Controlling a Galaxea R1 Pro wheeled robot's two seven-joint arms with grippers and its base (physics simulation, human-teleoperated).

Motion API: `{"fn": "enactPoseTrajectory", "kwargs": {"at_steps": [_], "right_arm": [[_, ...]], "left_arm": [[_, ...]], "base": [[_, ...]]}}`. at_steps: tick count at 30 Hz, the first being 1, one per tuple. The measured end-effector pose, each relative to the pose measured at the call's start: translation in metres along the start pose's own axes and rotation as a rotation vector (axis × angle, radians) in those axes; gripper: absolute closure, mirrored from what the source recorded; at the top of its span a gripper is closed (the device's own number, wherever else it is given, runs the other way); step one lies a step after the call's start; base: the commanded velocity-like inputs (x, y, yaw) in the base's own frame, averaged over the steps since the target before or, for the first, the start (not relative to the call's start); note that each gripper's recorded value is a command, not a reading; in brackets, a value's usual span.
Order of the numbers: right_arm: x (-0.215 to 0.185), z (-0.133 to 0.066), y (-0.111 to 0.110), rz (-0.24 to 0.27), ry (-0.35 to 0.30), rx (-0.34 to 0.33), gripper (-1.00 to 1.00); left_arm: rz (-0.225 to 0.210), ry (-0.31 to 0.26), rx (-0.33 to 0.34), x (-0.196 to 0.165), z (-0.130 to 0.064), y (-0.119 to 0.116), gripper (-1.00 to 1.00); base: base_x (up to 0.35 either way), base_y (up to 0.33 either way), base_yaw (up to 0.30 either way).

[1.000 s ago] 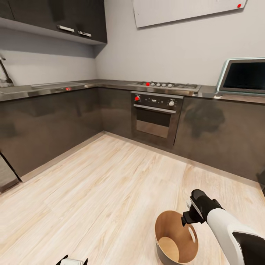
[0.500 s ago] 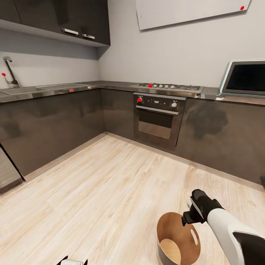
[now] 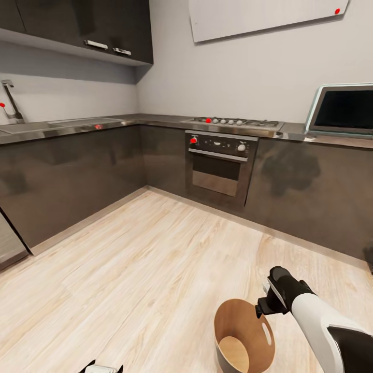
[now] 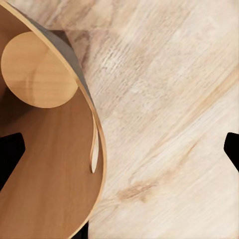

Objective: Put the three can of soda from the living room inside the tash can in the kitchen.

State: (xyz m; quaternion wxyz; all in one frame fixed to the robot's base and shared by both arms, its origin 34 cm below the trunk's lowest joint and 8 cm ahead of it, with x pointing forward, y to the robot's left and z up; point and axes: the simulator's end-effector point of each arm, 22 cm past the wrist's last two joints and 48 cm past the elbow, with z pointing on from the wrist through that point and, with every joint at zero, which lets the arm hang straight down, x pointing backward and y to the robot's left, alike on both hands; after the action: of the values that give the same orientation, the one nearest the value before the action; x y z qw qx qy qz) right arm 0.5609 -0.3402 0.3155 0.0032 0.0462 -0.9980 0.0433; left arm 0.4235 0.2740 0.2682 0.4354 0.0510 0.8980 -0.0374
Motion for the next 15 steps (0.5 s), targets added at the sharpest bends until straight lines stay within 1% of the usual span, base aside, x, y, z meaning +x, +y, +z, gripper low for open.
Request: {"fn": "enactPoseTrajectory", "kwargs": {"at_steps": [2, 15], "right_arm": [[0.0, 0.0, 0.0, 0.0, 0.0, 0.0, -1.0], [0.01, 0.026, 0.003, -0.005, 0.052, -0.004, -1.0]], "left_arm": [[-0.001, 0.003, 0.001, 0.001, 0.0, 0.0, -1.0], [-0.009, 0.063, 0.006, 0.027, 0.001, -0.003, -1.0]], "base": [[0.0, -0.01, 0.0], [0.0, -0.002, 0.0]]}}
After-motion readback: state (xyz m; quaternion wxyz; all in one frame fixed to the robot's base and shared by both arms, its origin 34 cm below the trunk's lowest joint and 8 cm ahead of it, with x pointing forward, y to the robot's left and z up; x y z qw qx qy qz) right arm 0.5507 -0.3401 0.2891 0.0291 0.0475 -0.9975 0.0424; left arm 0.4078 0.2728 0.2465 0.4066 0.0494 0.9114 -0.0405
